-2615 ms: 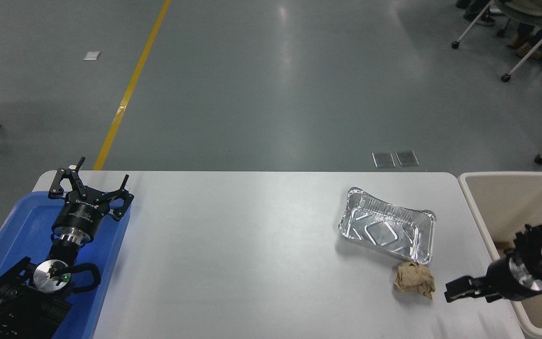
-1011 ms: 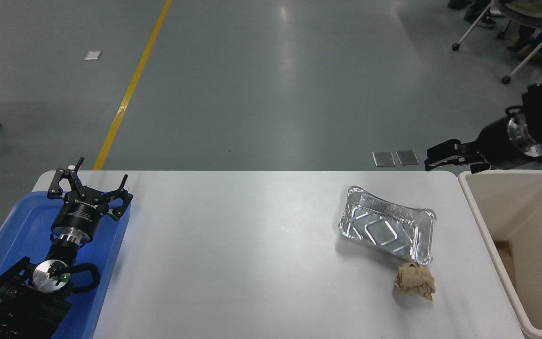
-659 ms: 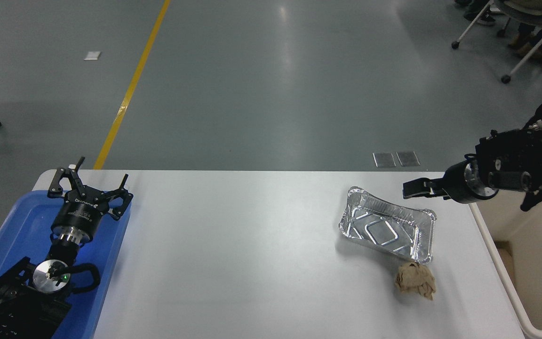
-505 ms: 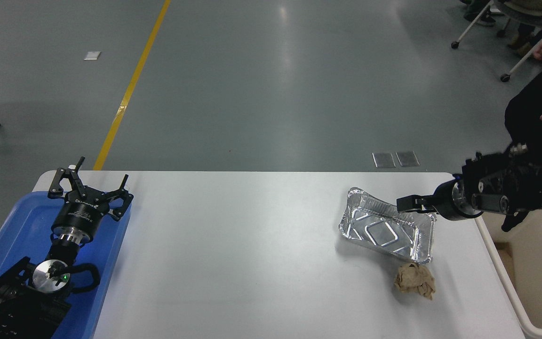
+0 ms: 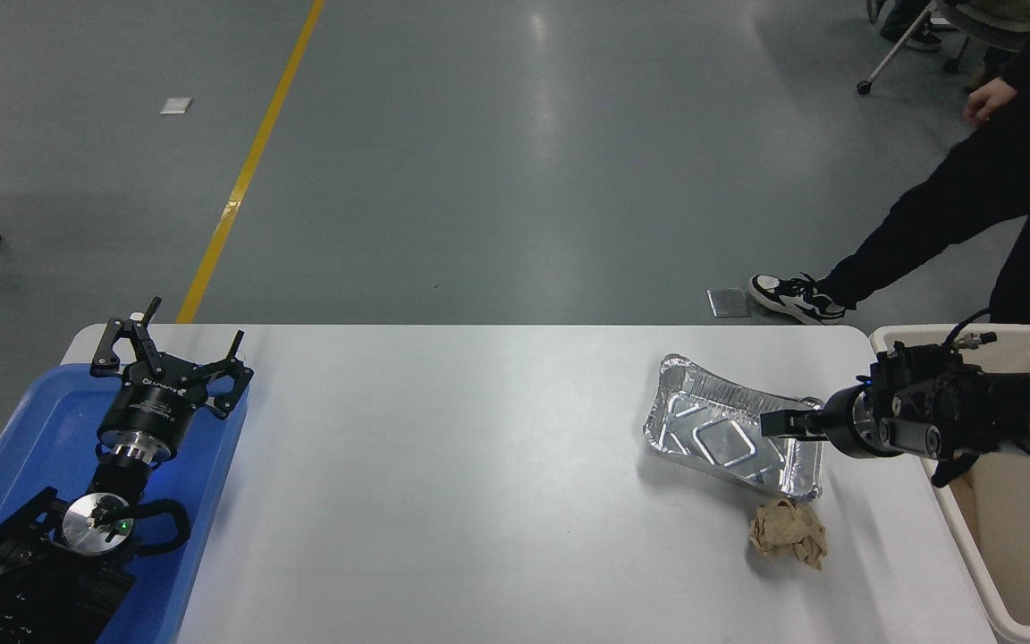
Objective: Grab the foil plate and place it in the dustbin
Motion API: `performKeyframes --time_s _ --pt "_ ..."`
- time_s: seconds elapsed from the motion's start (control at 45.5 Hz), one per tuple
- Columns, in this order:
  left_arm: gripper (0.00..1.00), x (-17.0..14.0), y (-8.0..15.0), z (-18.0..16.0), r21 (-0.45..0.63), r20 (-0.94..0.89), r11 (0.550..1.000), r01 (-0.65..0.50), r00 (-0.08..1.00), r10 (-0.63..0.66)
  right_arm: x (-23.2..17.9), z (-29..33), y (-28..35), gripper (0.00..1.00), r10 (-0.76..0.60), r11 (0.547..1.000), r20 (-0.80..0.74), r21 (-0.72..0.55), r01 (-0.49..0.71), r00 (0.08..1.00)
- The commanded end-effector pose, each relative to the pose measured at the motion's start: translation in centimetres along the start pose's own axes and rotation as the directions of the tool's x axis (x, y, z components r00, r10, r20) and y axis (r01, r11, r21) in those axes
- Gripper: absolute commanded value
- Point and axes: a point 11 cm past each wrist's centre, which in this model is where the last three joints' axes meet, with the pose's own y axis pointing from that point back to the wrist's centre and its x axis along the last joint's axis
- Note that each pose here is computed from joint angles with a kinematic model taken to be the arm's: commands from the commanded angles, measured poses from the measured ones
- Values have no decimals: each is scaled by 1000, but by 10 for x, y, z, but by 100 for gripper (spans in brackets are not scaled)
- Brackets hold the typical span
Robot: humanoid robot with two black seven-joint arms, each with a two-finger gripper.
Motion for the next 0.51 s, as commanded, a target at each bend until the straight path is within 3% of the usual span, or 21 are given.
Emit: performKeyframes --time_s 0.0,0.066,0.132,0.242,0.286,0.484 --pt "99 0 0 0 0 0 1000 0 1000 0 -12 2 -9 96 -2 1000 33 -1 2 999" --pt "99 0 0 1 -1 1 1000 0 1000 0 -11 3 -8 79 1 1000 32 -2 -1 999" --pt "99 0 0 0 0 0 1000 0 1000 0 -9 4 -8 43 7 1000 28 -5 -7 1000" --pt "99 0 0 0 0 0 1000 0 1000 0 -8 6 -7 17 6 1000 27 -11 -6 1000" --pt "99 0 0 1 -1 1 1000 0 1000 0 -7 6 -8 0 10 1000 31 -8 -9 999" --pt "99 0 0 0 0 0 1000 0 1000 0 -2 4 -6 0 22 1000 43 -14 -22 999"
